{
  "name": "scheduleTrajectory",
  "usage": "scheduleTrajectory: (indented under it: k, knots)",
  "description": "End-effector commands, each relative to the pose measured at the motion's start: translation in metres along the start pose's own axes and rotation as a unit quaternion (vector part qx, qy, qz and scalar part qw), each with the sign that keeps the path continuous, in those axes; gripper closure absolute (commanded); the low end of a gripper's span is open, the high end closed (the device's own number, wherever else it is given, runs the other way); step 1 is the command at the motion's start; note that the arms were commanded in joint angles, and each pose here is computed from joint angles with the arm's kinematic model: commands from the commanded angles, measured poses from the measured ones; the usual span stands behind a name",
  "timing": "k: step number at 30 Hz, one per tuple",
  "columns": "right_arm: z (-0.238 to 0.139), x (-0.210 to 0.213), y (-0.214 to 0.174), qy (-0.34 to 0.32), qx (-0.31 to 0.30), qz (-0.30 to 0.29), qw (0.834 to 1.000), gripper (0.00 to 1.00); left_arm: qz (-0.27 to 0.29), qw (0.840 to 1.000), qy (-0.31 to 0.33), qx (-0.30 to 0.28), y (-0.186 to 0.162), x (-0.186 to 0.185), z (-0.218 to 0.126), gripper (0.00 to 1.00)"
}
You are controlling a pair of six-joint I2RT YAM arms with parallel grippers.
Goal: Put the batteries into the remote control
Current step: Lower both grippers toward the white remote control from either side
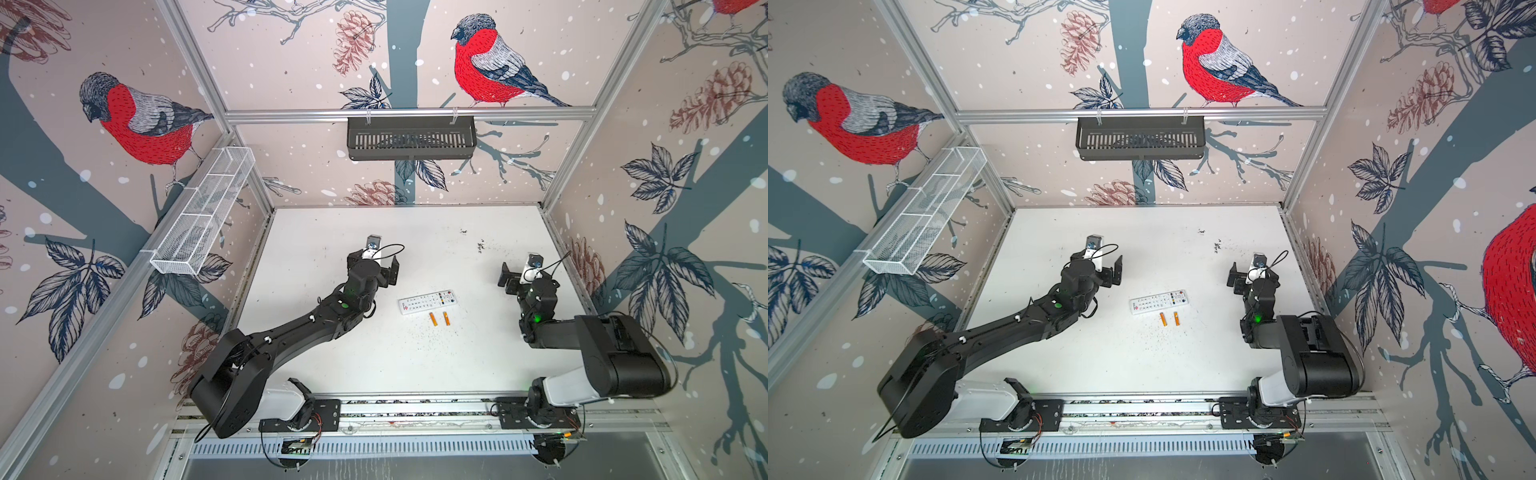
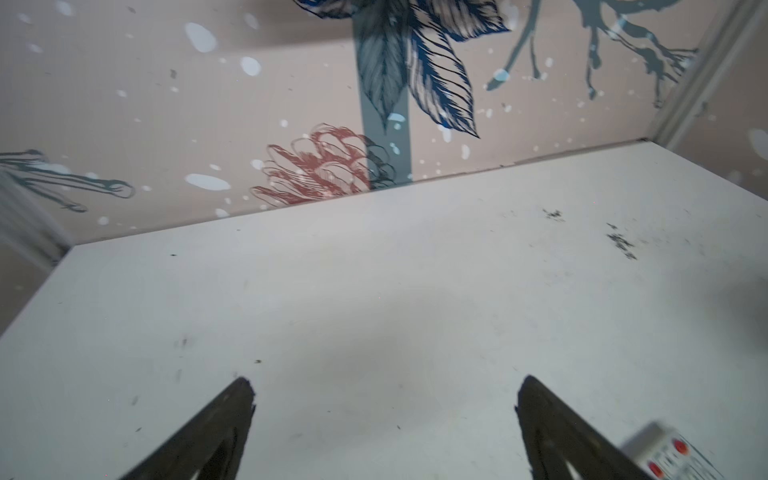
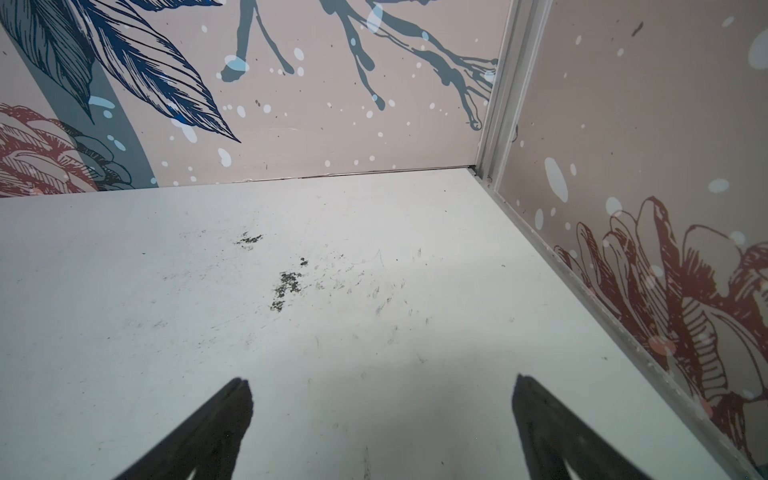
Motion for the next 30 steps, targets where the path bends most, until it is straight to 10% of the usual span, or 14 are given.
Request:
scheduleTrajectory:
  k: [1, 15, 27, 30]
  knots:
    - [0.006, 0.001, 0.009, -0.033, 0.049, 0.002, 0.998, 0.01, -0.005, 0.992, -0.117, 0.038, -0.011, -0.032, 0.0, 0.02]
    - [-0.042, 0.103, -0.032, 0.092, 0.343, 0.14, 0.924, 0.02, -0.059, 0.958, -0.247, 0.131, -0.055, -0.073, 0.012, 0.02]
    - [-0.089, 0.149, -0.087, 0.139, 0.439, 0.123, 0.879, 0.66, -0.074, 0.947, -0.278, 0.145, -0.067, -0.089, 0.031, 0.02]
    - [-0.085, 0.154, -0.095, 0.143, 0.45, 0.12, 0.873, 0.68, -0.079, 0.946, -0.277, 0.151, -0.068, -0.091, 0.036, 0.02]
Point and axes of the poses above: each gripper's point midway between its finger pads, its own z axis out along the fingers, its own x axis along the line the jaws close on, y = z × x, the point moved 5 cm from there along -z, back along the fingers, and after that the axes turned 2 degrees about z, right-handed, at the moved point
